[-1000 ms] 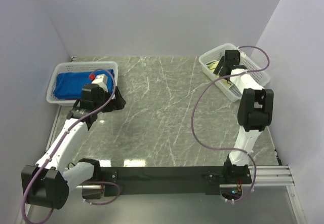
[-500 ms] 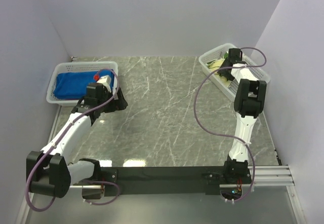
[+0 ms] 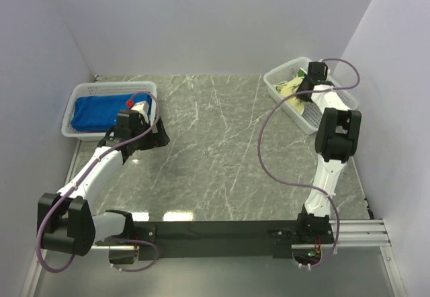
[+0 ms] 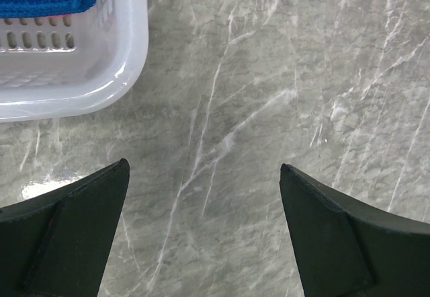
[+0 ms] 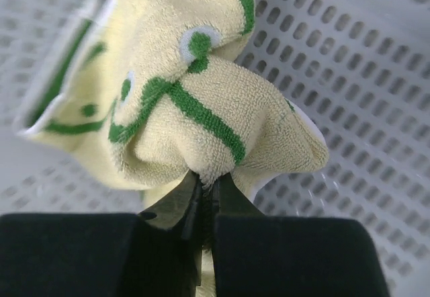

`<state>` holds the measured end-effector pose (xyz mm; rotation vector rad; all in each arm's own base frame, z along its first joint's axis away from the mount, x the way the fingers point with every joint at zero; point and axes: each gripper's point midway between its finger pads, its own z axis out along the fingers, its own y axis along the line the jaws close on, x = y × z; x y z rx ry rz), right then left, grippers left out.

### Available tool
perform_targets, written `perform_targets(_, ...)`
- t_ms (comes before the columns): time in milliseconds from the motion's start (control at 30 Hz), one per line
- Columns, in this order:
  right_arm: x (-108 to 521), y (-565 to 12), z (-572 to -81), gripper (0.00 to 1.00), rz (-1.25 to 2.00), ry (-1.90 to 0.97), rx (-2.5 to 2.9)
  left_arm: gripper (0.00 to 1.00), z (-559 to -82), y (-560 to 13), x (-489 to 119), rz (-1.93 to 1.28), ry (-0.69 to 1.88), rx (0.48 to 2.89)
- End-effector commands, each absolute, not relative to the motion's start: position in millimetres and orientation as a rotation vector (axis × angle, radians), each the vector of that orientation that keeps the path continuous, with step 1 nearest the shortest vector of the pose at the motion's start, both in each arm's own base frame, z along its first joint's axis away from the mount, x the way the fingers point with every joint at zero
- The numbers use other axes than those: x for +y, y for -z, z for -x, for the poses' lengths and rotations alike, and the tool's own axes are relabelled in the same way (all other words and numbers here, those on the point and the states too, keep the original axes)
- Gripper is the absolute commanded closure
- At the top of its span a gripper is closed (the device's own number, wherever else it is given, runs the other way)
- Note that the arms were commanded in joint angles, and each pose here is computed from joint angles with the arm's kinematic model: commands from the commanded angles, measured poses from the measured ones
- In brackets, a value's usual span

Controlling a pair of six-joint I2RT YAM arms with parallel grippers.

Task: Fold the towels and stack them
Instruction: Grab crumpled towel, then move the towel to the center of the board

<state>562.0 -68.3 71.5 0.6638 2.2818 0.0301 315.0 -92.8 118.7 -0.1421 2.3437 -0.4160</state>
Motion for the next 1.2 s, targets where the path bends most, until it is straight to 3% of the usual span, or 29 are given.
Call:
perform_targets(0, -79, -230, -571, 1.0, -0.572, -0.028, 1.919, 0.01, -325, -141, -89, 0.131, 0.386, 2.278)
perform_targets(300, -16, -384, -512, 1.0, -0.295, -0.145, 1.709, 0.01, -325, -151, -80, 0.182, 0.339, 2.246)
perform_targets(500, 75, -429, -447, 1.0, -0.025, -0.303, 1.672, 0.01, -324, -160, -80, 0.185, 0.354, 2.214)
perform_targets(600, 115, -421, -408, 1.0, 0.056, -0.417, 1.687, 0.01, -323, -164, -81, 0.181, 0.361, 2.202)
perform_targets(700, 161, -385, -361, 0.98, 0.151, -0.6, 1.736, 0.01, -321, -167, -82, 0.176, 0.371, 2.189)
perform_targets(767, 183, -327, -334, 0.91, 0.17, -0.734, 1.843, 0.01, -320, -170, -84, 0.165, 0.39, 2.178)
perform_targets(800, 199, -323, -312, 0.66, 0.223, -0.817, 1.823, 0.01, -320, -171, -85, 0.161, 0.397, 2.176)
perform_targets(900, 191, -207, -278, 0.31, 0.157, -0.711, 2.081, 0.01, -319, -176, -89, 0.153, 0.426, 2.152)
perform_targets(1000, 168, -162, -255, 0.24, 0.108, -0.571, 2.189, 0.01, -312, -170, -96, 0.15, 0.464, 2.182)
perform_targets(1167, 147, -116, -220, 0.25, 0.098, -0.523, 2.282, 0.01, -282, -156, -131, 0.146, 0.605, 2.261)
